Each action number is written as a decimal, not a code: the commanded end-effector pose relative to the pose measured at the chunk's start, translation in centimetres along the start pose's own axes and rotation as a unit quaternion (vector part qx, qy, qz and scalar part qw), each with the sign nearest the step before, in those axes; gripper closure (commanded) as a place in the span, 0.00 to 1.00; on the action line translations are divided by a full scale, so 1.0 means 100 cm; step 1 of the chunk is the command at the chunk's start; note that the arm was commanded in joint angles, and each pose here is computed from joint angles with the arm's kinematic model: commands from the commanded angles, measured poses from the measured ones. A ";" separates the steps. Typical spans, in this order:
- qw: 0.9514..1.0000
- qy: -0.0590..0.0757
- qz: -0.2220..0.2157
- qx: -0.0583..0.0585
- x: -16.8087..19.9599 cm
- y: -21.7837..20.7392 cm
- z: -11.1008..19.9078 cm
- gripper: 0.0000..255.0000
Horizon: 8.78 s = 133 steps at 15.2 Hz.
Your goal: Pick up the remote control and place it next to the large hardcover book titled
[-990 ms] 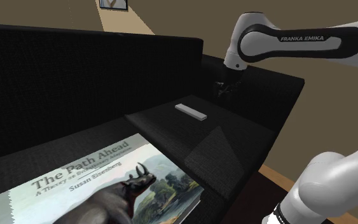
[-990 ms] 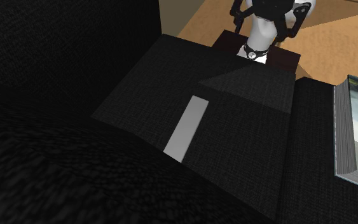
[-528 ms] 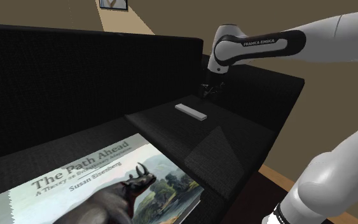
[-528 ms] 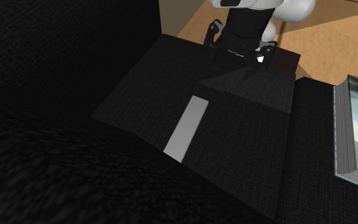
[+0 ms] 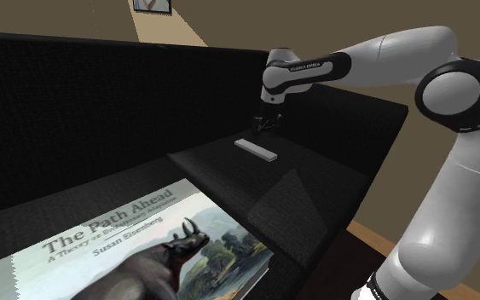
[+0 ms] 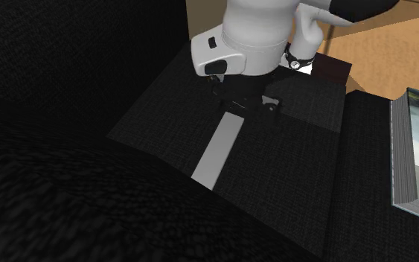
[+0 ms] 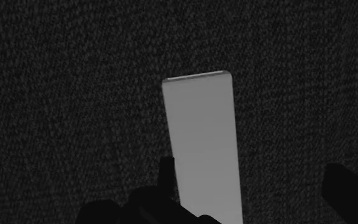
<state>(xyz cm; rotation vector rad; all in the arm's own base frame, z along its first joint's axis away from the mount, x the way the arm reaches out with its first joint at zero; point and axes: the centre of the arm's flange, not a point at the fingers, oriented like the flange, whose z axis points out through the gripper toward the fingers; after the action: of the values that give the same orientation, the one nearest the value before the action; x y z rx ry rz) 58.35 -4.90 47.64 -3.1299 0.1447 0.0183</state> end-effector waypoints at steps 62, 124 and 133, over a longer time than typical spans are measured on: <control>1.000 -0.016 0.000 0.003 -0.006 -0.031 -0.055 1.00; 1.000 -0.016 0.000 0.003 -0.314 -0.208 0.064 0.00; 1.000 -0.016 0.000 0.003 -0.312 -0.207 0.014 0.00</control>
<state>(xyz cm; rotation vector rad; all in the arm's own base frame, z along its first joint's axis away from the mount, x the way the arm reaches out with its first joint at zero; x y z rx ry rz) 29.16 18.62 46.74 -3.1219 0.1428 0.0675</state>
